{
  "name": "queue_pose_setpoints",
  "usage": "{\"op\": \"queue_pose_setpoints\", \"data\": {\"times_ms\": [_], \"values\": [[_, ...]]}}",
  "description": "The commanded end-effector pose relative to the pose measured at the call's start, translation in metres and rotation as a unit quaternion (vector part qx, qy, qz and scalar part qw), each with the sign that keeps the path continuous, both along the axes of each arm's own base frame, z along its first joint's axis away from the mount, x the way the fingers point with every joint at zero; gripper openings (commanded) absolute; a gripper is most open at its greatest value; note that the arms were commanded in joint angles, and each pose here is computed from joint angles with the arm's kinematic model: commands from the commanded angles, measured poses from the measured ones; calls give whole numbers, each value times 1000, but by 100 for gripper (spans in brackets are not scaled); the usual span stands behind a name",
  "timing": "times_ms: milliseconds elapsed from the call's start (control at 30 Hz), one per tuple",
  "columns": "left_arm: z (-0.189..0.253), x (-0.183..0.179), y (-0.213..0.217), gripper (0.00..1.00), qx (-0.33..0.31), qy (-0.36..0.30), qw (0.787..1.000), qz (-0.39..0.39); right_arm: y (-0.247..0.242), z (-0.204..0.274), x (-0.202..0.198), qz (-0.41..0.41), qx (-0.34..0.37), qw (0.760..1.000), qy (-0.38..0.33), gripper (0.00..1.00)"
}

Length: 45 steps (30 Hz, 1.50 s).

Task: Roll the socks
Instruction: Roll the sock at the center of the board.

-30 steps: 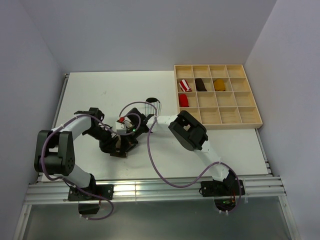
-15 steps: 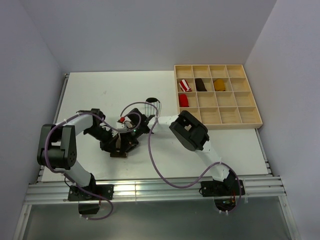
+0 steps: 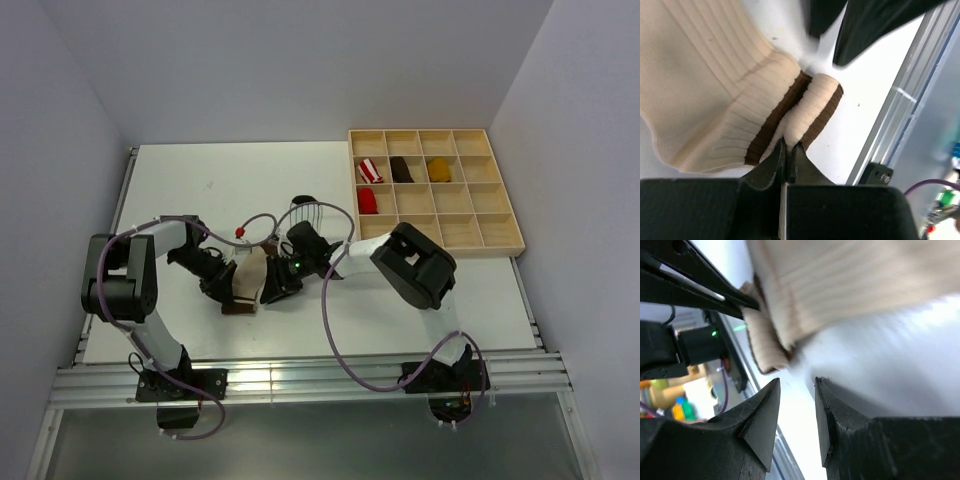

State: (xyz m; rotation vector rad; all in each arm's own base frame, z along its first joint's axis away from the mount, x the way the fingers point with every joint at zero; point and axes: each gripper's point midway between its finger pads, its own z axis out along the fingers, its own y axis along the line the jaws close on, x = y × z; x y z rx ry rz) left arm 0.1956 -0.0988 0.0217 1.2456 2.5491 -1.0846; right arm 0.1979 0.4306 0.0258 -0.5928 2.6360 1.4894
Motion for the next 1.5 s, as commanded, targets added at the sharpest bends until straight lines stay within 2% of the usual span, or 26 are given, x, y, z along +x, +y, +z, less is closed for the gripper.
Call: {"op": "queue_pose_setpoints", "data": {"times_ms": [0,300,433,467,533,567,667,833,1133,1467], "values": [[-31,37,26,0,74,-62,995,-6,-9,14,33,-71,8,995,-64,42],[-38,44,33,0,96,-15,995,25,-38,47,47,-119,12,971,-207,41],[-45,44,35,0,104,18,994,33,-39,59,47,-110,-20,945,-308,42],[-45,46,35,0,106,17,994,33,-37,67,57,-113,-40,925,-361,43],[-47,43,36,0,109,36,993,31,-19,65,33,-65,-59,912,-401,44],[-46,46,36,0,111,37,993,32,-1,68,19,-33,-58,898,-435,45],[-47,44,37,0,115,59,991,30,21,75,5,-1,-50,876,-480,48],[-50,40,43,0,130,89,987,27,46,65,-18,53,-69,848,-523,51],[-48,30,45,0,129,124,984,14,50,40,-20,104,-122,803,-574,53],[-45,30,43,0,124,141,982,9,60,39,-29,133,-134,773,-605,56]]}}
